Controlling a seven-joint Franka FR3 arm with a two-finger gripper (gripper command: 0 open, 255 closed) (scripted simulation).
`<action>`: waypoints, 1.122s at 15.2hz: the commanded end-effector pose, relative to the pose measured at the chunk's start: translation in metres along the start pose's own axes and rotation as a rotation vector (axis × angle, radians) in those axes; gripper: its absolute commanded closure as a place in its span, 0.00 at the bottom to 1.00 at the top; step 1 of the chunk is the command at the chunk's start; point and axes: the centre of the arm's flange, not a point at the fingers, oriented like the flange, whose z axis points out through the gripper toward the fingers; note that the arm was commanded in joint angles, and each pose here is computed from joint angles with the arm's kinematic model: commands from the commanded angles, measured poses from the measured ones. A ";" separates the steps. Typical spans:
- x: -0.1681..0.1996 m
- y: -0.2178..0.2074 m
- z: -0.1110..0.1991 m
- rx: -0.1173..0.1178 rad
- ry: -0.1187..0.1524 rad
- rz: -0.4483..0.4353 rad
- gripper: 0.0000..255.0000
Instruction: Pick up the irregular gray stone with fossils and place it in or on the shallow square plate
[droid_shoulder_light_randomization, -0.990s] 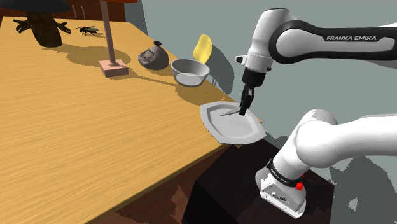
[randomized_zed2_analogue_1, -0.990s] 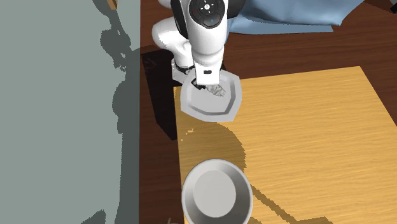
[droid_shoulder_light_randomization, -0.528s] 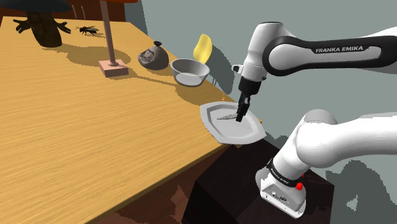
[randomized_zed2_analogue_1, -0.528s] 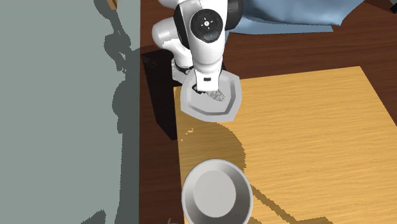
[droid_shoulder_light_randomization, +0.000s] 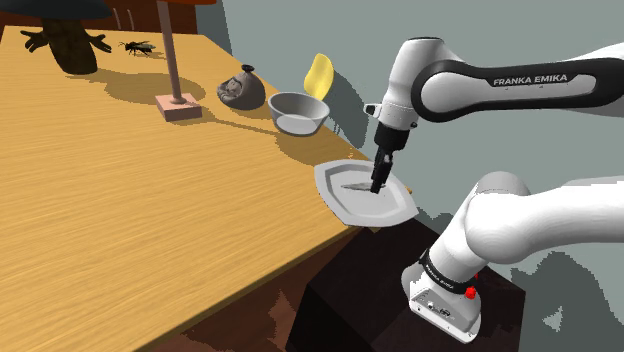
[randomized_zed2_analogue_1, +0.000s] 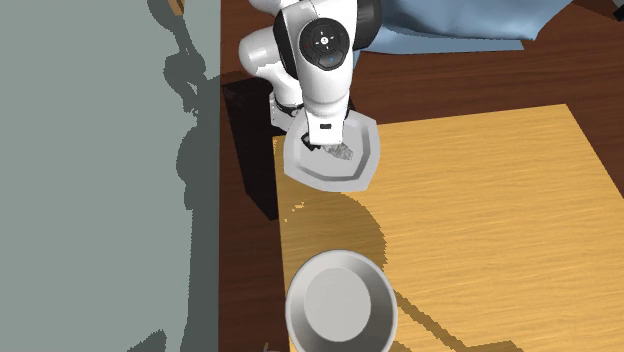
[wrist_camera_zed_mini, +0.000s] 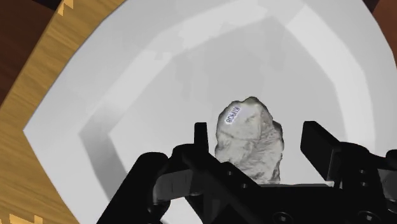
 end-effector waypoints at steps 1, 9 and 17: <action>0.000 0.000 0.000 0.000 0.000 0.000 0.00; 0.000 0.000 -0.050 0.000 0.000 0.000 0.00; 0.000 0.000 -0.050 0.000 0.000 0.000 0.00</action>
